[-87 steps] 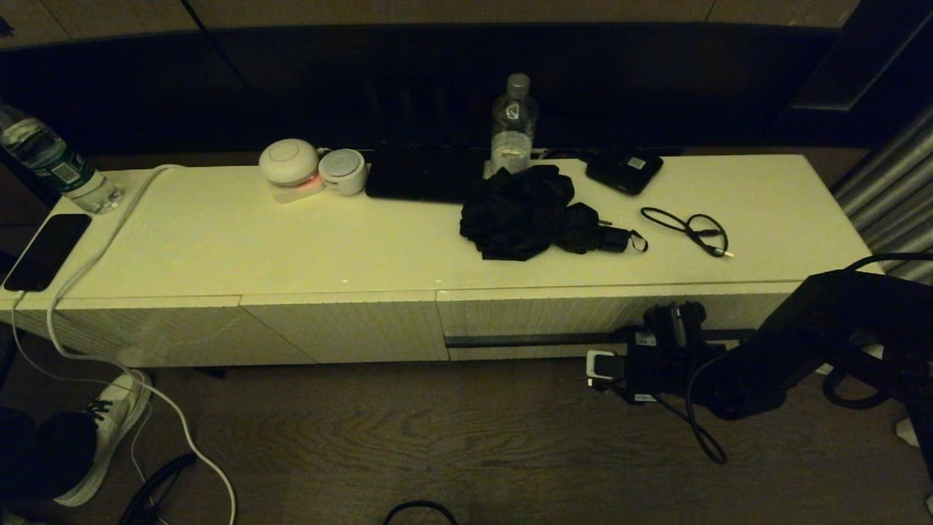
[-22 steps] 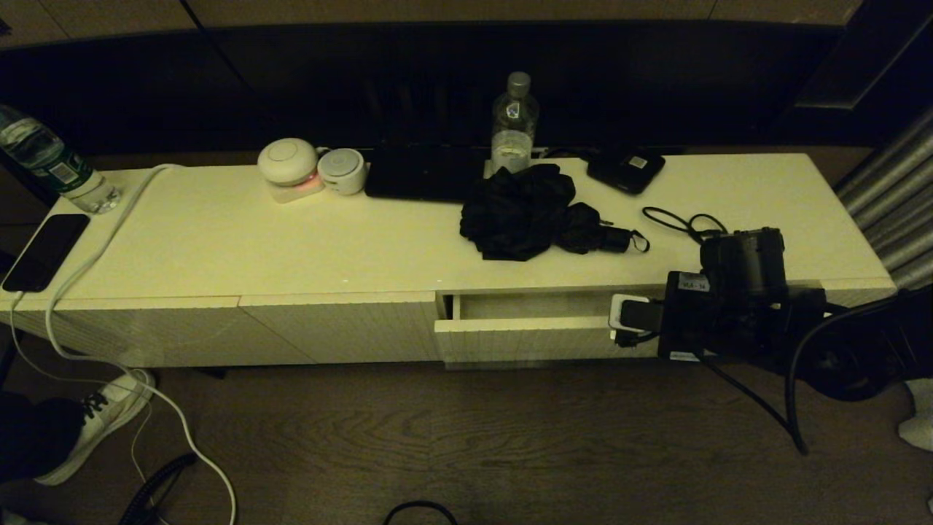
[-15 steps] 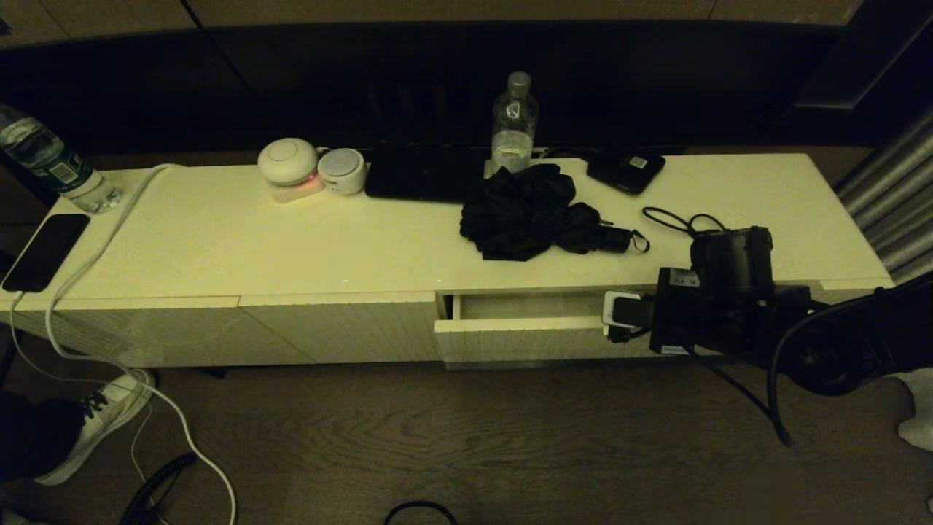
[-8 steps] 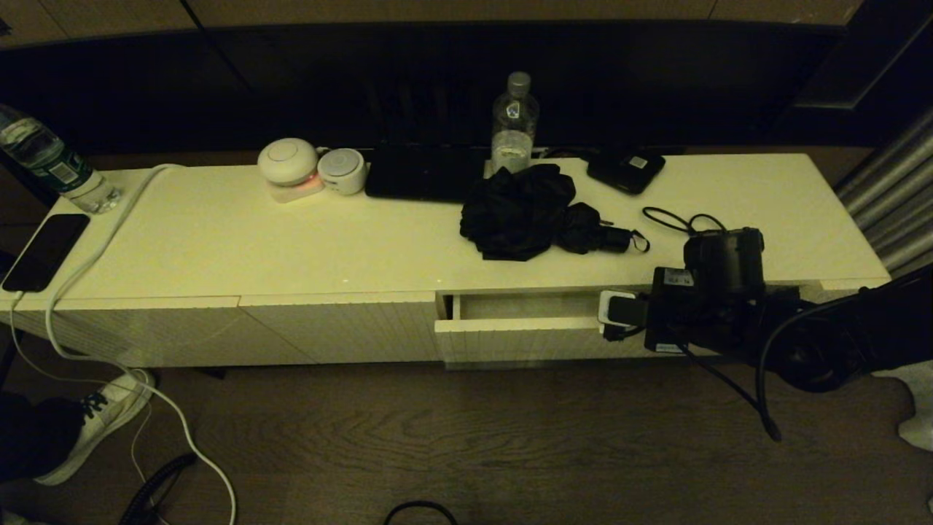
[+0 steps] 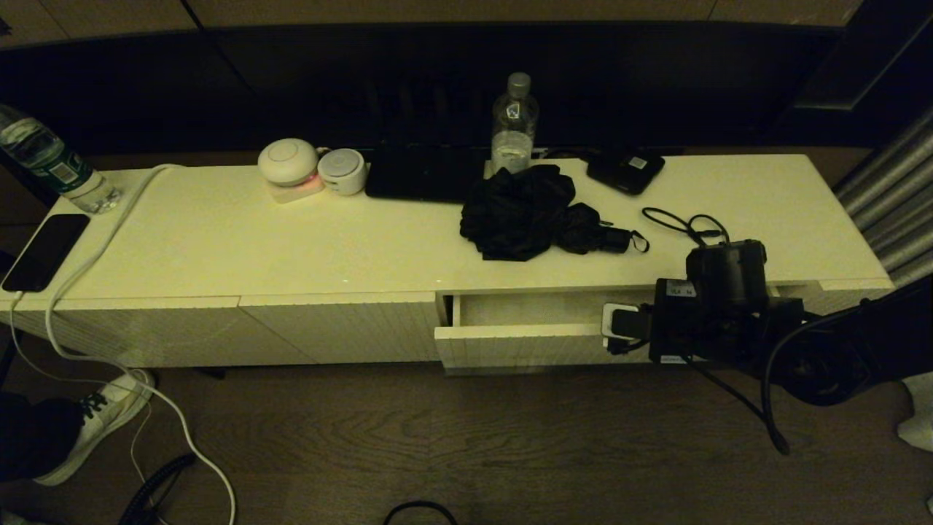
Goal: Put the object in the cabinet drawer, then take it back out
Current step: Open the drawer
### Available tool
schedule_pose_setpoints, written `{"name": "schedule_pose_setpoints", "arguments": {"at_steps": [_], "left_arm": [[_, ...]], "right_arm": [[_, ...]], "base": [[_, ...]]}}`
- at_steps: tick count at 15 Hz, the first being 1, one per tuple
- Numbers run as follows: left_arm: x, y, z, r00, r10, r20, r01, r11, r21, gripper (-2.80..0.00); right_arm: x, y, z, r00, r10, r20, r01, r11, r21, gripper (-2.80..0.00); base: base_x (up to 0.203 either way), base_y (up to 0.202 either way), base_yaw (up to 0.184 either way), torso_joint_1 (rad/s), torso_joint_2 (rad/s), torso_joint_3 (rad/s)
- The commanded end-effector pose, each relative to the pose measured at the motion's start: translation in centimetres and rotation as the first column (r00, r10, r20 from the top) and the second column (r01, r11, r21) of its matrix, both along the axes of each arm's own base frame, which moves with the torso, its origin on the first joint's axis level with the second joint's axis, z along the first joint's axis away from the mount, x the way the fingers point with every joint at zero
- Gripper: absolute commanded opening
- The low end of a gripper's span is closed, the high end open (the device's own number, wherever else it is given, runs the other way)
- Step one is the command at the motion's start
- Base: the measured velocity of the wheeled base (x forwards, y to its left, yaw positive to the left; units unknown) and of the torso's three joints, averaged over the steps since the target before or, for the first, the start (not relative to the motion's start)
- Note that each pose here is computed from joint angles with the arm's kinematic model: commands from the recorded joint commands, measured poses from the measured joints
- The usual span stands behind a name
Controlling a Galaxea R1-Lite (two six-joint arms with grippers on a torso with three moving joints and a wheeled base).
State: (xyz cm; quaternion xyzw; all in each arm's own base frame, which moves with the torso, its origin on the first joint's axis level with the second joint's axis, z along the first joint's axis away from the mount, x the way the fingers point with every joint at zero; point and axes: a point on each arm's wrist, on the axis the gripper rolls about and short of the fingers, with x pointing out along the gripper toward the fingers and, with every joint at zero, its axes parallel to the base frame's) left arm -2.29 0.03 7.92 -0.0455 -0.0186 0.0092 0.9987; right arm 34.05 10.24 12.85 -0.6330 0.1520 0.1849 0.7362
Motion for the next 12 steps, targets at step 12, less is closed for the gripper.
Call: {"name": "schedule_pose_setpoints", "arguments": {"at_steps": [12], "left_arm": [[0.0,0.0,0.0,1.0,0.001,0.002,-0.001,1.0,-0.001,-2.8]], "right_arm": [[-3.5,1.4,-1.6,0.995,0.037,-0.09,-0.036,0.999,0.021,-2.8]], "base": [[0.0,0.0,0.0,0.0,0.0,0.0]]}}
